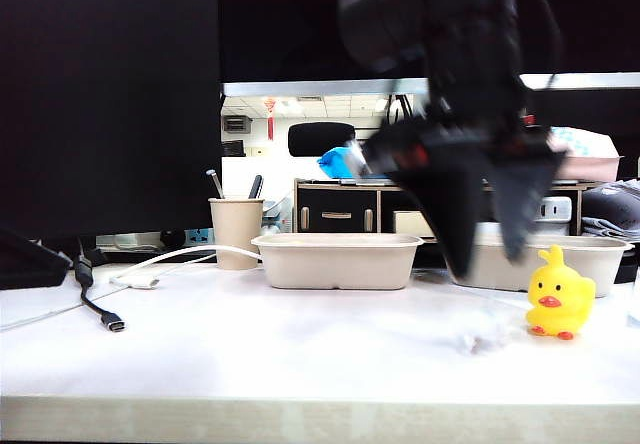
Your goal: Put the dolls with similar colors into the same paper box, while dolls with different colors go into separate paper boxes.
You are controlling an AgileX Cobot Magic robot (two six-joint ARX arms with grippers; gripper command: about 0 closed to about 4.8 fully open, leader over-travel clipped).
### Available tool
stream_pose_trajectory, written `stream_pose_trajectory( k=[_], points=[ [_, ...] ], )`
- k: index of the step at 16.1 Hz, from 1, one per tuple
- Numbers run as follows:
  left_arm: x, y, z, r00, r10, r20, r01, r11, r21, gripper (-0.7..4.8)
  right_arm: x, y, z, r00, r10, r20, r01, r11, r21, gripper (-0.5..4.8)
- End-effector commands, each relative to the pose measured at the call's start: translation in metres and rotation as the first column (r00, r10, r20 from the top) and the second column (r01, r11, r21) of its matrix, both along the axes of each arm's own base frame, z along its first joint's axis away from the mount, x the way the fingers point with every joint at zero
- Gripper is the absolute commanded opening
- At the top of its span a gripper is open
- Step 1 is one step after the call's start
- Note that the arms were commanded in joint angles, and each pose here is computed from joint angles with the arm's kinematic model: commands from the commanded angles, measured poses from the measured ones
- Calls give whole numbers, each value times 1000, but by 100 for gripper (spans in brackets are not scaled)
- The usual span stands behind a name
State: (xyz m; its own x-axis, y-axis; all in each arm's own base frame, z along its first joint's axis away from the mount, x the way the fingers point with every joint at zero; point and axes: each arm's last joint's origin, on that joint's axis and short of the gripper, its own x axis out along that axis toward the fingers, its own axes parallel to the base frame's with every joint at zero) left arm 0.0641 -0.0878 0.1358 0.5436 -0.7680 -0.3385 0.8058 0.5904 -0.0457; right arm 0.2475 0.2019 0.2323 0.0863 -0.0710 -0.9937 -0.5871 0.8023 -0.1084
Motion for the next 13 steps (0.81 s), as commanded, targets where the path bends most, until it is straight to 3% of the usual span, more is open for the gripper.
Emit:
stream_pose_trajectory(
  k=[1,13],
  points=[
    [0,0,1,1000,-5,6,5,1000,-9,-5,2,2,15,1000,1,26,-1,1000,16,315],
    [0,0,1,1000,-5,7,5,1000,-9,-5,3,10,15,999,-26,39,22,995,97,315]
  ],
)
